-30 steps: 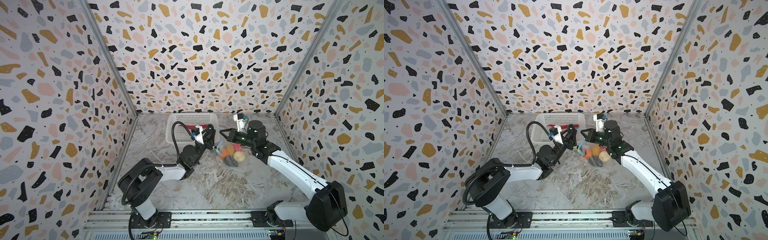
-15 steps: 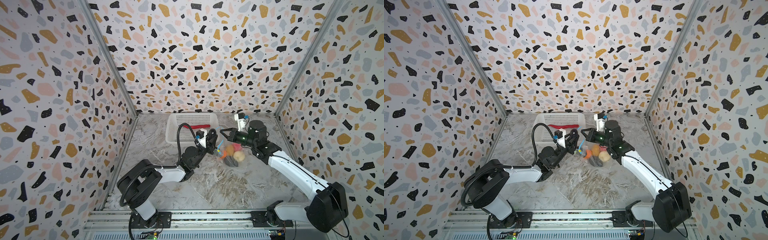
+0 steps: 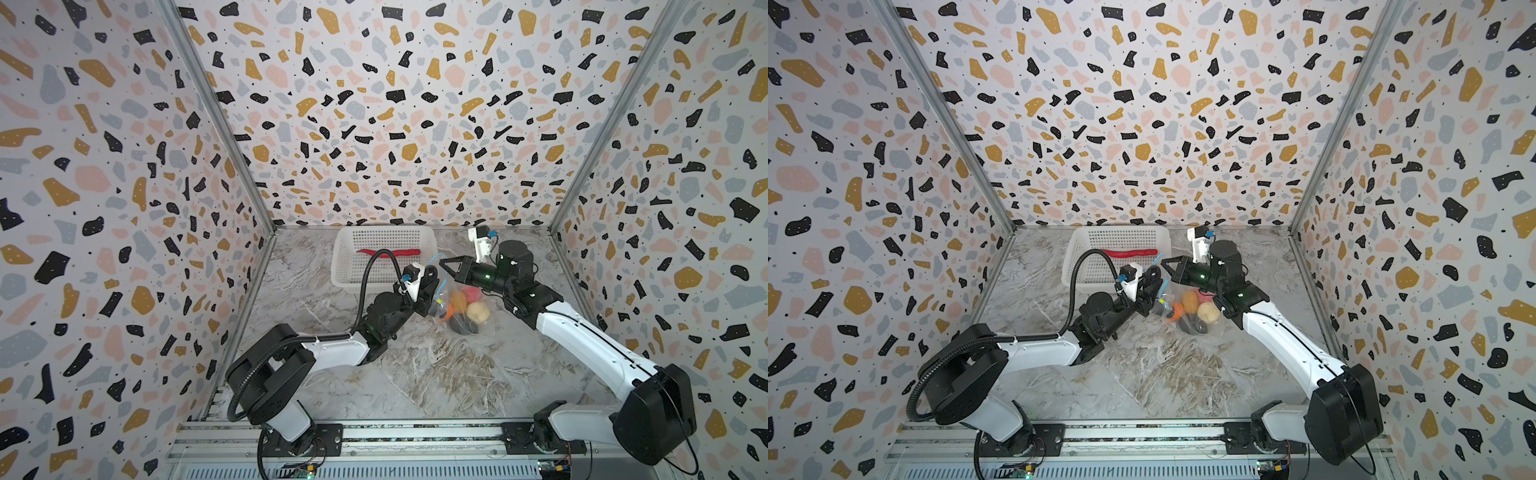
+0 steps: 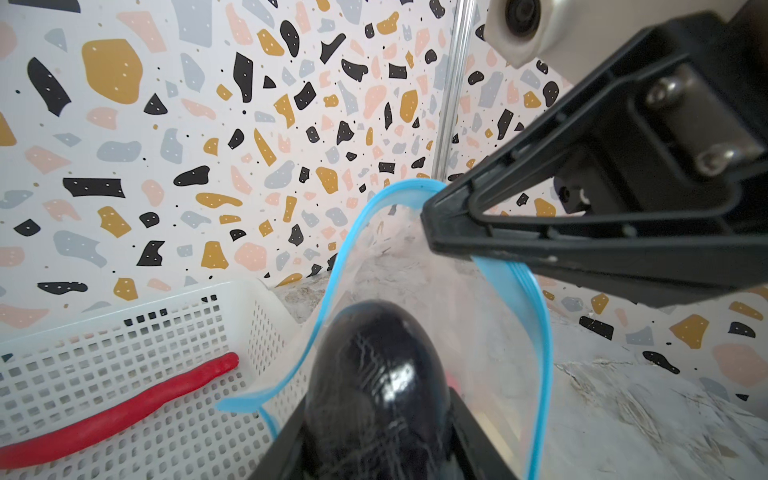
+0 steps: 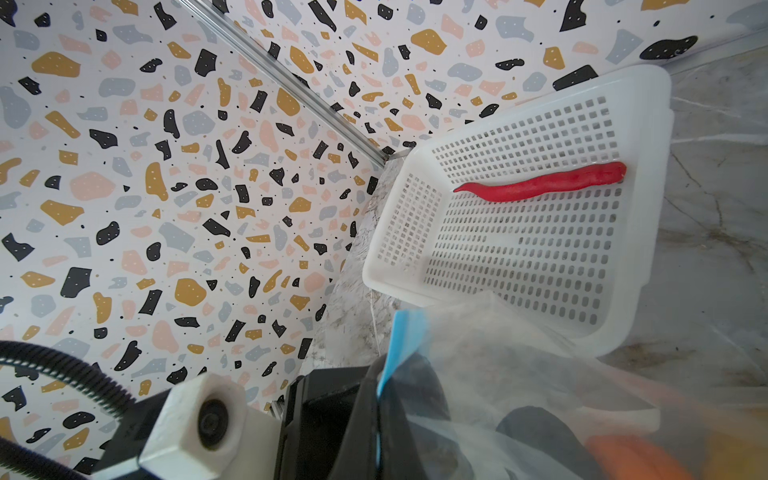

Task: Place the food in the zip-top bag and seal the zipper
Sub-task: 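Lower the eggplant with the left gripper into the bag opening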

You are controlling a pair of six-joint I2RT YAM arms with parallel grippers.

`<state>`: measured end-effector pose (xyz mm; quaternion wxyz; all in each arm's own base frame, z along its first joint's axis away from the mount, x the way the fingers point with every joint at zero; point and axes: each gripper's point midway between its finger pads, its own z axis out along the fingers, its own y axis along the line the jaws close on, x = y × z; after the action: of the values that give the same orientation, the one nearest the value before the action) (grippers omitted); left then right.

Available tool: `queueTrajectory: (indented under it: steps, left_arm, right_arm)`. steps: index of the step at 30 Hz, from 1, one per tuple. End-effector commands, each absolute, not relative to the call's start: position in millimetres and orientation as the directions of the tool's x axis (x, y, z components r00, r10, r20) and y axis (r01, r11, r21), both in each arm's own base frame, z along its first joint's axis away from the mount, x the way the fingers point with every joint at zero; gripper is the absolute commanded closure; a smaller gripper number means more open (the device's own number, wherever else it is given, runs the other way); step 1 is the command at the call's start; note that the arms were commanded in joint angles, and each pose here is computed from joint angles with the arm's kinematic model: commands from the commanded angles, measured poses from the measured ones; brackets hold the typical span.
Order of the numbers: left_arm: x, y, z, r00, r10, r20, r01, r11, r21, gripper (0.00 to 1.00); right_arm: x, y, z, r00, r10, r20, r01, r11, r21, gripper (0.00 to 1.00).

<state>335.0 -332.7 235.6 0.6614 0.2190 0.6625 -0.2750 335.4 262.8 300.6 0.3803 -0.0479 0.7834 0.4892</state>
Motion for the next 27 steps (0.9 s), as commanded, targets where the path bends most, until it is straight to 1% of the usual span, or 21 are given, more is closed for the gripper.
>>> queueTrajectory:
  steps: [1, 3, 5, 11, 15, 17, 19, 20, 23, 25, 27]
  left_arm:
    - [332.5, -338.1, 256.7, 0.013, -0.071, -0.997, 0.672, 0.739, -0.044, 0.43]
    - [333.1, -339.9, 256.9, 0.009, -0.063, -0.998, 0.673, 0.738, -0.04, 0.36]
    - [334.6, -340.2, 257.2, 0.002, -0.055, -0.998, 0.67, 0.741, -0.039, 0.31]
    - [336.0, -343.0, 266.8, -0.038, -0.049, -0.998, 0.674, 0.736, -0.062, 0.27]
    - [325.1, -335.4, 291.5, -0.088, -0.091, -0.992, 0.683, 0.72, -0.127, 0.26]
    - [320.2, -324.2, 298.7, -0.134, -0.074, -0.988, 0.665, 0.733, -0.145, 0.25]
    - [321.3, -307.7, 296.5, -0.178, -0.058, -0.982, 0.629, 0.761, -0.159, 0.19]
    - [325.4, -298.3, 290.4, -0.214, -0.058, -0.975, 0.605, 0.776, -0.179, 0.17]
    - [341.8, -278.8, 265.7, -0.347, -0.107, -0.932, 0.552, 0.78, -0.295, 0.19]
    - [347.1, -280.1, 247.8, -0.433, -0.141, -0.89, 0.546, 0.745, -0.384, 0.22]
    - [348.1, -289.5, 233.7, -0.512, -0.142, -0.847, 0.557, 0.696, -0.453, 0.22]
  right_arm:
    - [328.4, 257.8, 351.1, -0.623, 0.342, -0.704, -0.533, 0.473, 0.702, 1.0]
    - [329.2, 258.5, 347.8, -0.627, 0.34, -0.701, -0.528, 0.477, 0.703, 1.0]
    - [329.8, 258.8, 345.7, -0.628, 0.337, -0.701, -0.526, 0.48, 0.702, 1.0]
    - [328.5, 253.9, 344.9, -0.613, 0.344, -0.711, -0.526, 0.493, 0.693, 1.0]
    - [329.6, 254.1, 344.8, -0.613, 0.338, -0.714, -0.532, 0.493, 0.689, 1.0]
    - [330.4, 251.7, 346.7, -0.598, 0.336, -0.728, -0.538, 0.505, 0.675, 1.0]
    - [331.2, 249.0, 346.8, -0.588, 0.338, -0.734, -0.539, 0.513, 0.668, 1.0]
    - [331.0, 248.7, 345.4, -0.587, 0.338, -0.736, -0.54, 0.514, 0.666, 1.0]
    - [330.2, 248.7, 341.9, -0.59, 0.334, -0.735, -0.544, 0.508, 0.668, 1.0]
    - [329.8, 248.8, 340.0, -0.593, 0.331, -0.734, -0.546, 0.505, 0.669, 1.0]
    - [330.1, 247.3, 341.0, -0.592, 0.33, -0.735, -0.546, 0.507, 0.667, 1.0]
